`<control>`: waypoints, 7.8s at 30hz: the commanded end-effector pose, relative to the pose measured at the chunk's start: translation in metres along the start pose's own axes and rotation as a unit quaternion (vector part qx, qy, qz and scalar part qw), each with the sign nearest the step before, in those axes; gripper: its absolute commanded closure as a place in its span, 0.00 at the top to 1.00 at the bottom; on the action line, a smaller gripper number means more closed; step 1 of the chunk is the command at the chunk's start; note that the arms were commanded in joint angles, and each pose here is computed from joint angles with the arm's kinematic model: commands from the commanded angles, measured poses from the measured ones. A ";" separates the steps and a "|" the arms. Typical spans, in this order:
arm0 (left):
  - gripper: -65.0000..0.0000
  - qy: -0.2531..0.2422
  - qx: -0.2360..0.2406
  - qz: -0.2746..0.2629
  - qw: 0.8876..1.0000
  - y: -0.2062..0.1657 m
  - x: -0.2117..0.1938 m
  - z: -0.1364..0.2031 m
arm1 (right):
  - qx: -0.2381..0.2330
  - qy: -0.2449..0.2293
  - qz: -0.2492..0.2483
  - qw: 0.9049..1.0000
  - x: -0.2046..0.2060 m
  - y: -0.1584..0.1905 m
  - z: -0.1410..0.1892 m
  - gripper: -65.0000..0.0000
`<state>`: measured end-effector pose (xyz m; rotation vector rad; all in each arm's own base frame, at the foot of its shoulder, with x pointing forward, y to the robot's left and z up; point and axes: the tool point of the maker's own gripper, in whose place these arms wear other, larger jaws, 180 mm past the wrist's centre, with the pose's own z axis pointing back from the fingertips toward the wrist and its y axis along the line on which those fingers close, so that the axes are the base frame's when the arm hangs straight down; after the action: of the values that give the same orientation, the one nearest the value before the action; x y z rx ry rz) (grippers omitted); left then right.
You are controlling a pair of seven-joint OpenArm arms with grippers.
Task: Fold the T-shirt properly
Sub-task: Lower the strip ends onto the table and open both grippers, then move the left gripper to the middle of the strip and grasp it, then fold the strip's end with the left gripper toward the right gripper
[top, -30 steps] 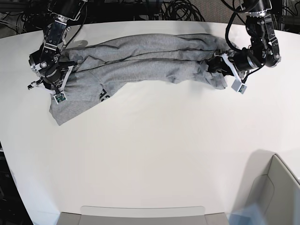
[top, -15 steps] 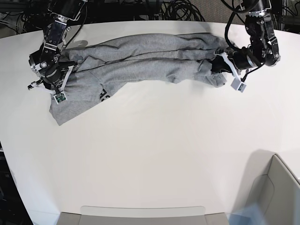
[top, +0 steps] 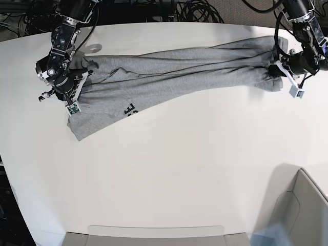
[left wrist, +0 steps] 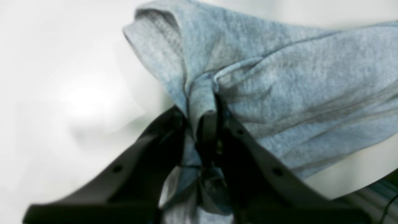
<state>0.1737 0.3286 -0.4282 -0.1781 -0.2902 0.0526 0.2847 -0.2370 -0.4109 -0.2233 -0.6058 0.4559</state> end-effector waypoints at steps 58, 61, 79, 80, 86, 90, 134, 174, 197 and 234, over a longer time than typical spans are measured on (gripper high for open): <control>0.00 0.068 -0.315 0.282 0.904 -0.310 0.043 0.029 | -0.128 -0.068 -0.068 0.987 0.043 -0.063 0.058 0.52; 0.00 0.089 -0.303 0.306 0.898 -0.321 0.044 0.013 | -0.125 -0.066 -0.068 0.988 0.042 -0.062 0.057 0.52; 0.00 0.042 -0.316 0.309 0.896 -0.353 0.074 0.012 | -0.120 -0.062 -0.069 0.988 0.039 -0.060 0.053 0.52; 0.00 0.038 -0.314 0.300 0.900 -0.358 0.076 0.011 | -0.120 -0.062 -0.068 0.988 0.039 -0.060 0.053 0.52; 0.00 0.001 -0.257 0.267 0.929 -0.356 0.076 -0.005 | -0.119 -0.062 -0.069 0.989 0.040 -0.059 0.053 0.52; 0.00 0.001 -0.251 0.255 0.934 -0.362 0.083 -0.012 | -0.119 -0.061 -0.069 0.989 0.038 -0.059 0.053 0.52; 0.41 0.050 -0.242 0.218 0.944 -0.398 0.072 -0.014 | -0.101 -0.045 -0.073 0.991 0.028 -0.050 0.042 0.52; 0.57 0.032 -0.238 0.199 0.950 -0.388 0.080 -0.006 | -0.100 -0.046 -0.073 0.991 0.029 -0.050 0.041 0.52; 0.56 0.015 -0.253 0.193 0.948 -0.392 0.086 0.007 | -0.100 -0.046 -0.073 0.991 0.029 -0.050 0.041 0.52; 0.25 -0.015 -0.315 0.179 0.932 -0.403 0.107 0.052 | -0.118 -0.090 -0.084 0.985 0.068 -0.064 0.051 0.52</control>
<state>0.2738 -0.0440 -0.2847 -0.8377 -0.3207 0.3286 0.3183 -0.2598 -0.3290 -0.3531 -0.8014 0.2307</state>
